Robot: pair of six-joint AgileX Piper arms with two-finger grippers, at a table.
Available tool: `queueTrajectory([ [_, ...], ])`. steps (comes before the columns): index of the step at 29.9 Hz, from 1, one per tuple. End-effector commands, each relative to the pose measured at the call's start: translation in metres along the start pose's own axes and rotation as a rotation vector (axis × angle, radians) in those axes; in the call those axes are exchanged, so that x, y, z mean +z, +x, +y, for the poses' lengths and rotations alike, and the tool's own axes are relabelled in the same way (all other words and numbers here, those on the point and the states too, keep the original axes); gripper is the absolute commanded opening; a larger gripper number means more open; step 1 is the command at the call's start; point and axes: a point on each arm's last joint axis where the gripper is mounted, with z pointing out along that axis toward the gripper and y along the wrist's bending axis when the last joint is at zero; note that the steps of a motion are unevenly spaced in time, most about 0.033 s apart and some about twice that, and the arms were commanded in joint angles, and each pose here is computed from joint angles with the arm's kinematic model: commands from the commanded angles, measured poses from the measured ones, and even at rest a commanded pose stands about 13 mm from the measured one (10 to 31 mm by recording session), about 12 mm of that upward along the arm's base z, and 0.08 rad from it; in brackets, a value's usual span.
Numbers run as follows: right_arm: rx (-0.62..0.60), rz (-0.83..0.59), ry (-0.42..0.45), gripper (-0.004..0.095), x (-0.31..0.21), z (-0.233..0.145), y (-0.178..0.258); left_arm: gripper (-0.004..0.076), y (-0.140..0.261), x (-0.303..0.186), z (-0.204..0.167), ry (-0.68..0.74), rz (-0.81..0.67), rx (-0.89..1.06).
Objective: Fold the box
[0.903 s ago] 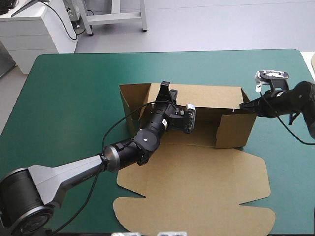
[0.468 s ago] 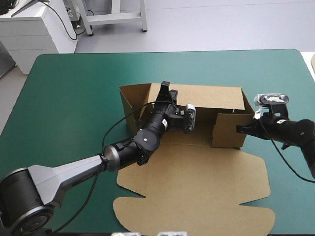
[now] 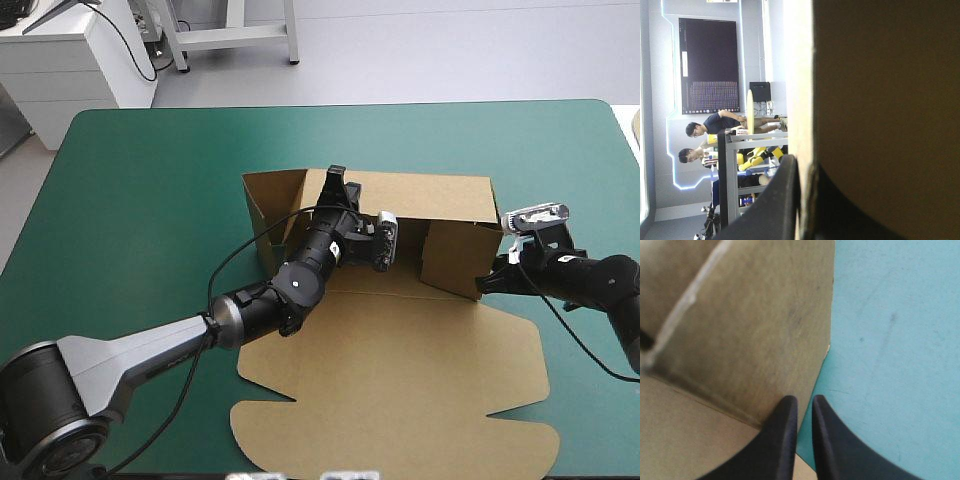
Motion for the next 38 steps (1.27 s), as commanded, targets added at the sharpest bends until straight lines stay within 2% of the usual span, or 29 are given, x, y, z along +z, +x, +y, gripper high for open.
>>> queueTrajectory([
  [1,-0.087,-0.046,0.065,0.0311,-0.012,-0.004,-0.012,-0.0008,-0.001,-0.008,0.013,-0.041,-0.018,-0.017],
  [4,-0.143,-0.027,0.079,0.0407,-0.016,-0.006,-0.015,-0.0008,-0.001,-0.008,0.013,-0.041,-0.018,-0.017],
  [18,-0.241,0.041,-0.035,0.0408,-0.034,0.004,-0.032,-0.0008,0.002,-0.008,0.015,-0.059,0.015,-0.018],
  [23,-0.225,0.021,-0.037,0.0408,-0.034,0.005,-0.034,-0.0008,0.002,-0.008,0.015,-0.059,0.015,-0.018],
  [25,-0.199,-0.01,-0.037,0.0408,-0.031,0.004,-0.037,-0.0008,0.002,-0.008,0.015,-0.059,0.015,-0.018],
  [28,-0.226,-0.076,-0.051,0.0408,-0.02,0.001,-0.043,-0.0008,0.001,-0.008,0.015,-0.058,0.013,-0.018],
  [32,-0.128,-0.137,-0.105,0.0406,-0.004,-0.001,-0.05,-0.0008,0.001,-0.008,0.015,-0.058,0.013,-0.018],
  [36,-0.088,-0.112,-0.132,0.0353,0.011,-0.005,-0.047,-0.0008,0.001,-0.008,0.014,-0.057,0.011,-0.017],
  [38,-0.072,-0.096,-0.141,0.0234,0.016,-0.006,-0.045,-0.0008,0.001,-0.008,0.014,-0.057,0.011,-0.017],
])
